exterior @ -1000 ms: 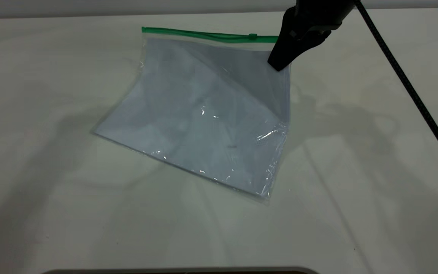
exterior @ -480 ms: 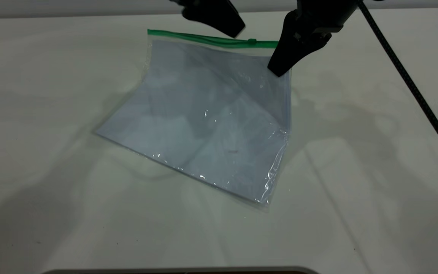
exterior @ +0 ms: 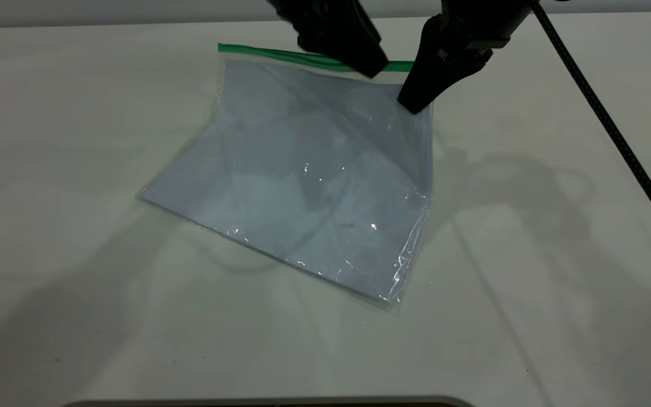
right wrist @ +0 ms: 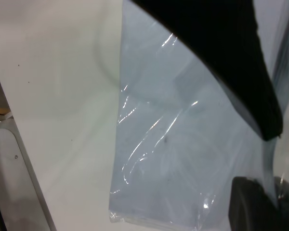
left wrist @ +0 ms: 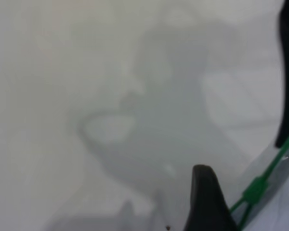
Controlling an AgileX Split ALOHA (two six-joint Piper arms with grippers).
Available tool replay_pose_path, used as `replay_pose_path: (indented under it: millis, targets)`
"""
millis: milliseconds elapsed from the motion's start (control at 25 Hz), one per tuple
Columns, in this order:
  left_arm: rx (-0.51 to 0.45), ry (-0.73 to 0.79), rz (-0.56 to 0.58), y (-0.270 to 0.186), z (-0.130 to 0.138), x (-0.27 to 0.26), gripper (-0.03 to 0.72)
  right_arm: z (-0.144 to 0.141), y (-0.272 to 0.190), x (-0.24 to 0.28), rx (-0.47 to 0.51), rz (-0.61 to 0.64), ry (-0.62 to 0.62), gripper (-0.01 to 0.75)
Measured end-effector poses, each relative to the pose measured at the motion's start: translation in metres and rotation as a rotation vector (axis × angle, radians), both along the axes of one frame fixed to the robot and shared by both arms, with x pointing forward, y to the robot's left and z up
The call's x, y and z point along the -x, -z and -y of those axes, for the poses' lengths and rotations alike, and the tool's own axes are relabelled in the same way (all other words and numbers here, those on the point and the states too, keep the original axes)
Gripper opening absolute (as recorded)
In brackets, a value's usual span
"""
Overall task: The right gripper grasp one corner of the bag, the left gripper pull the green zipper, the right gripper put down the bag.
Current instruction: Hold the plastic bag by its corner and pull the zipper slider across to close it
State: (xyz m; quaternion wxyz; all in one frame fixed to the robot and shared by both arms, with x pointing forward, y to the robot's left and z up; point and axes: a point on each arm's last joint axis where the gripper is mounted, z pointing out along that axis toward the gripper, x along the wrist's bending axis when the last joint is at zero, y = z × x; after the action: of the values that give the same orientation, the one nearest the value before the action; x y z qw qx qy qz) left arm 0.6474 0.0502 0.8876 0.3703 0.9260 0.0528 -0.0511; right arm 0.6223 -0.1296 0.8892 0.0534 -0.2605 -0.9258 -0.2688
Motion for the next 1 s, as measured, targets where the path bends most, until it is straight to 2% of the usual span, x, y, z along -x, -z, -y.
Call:
replay_pose_path:
  millis: [160, 480, 1000]
  targets:
    - [-0.012, -0.004, -0.01, 0.011, 0.002, 0.001, 0.514, 0.0, 0.0, 0.0, 0.0, 0.001, -0.001, 0.034]
    - [0.015, -0.006, -0.015, 0.008, 0.008, 0.001, 0.438, 0.0, 0.0, 0.0, 0.0, 0.0, -0.001, 0.034]
    - [0.006, 0.003, 0.002, 0.001, 0.009, -0.002, 0.42, 0.0, 0.0, 0.0, 0.0, 0.001, -0.002, 0.034]
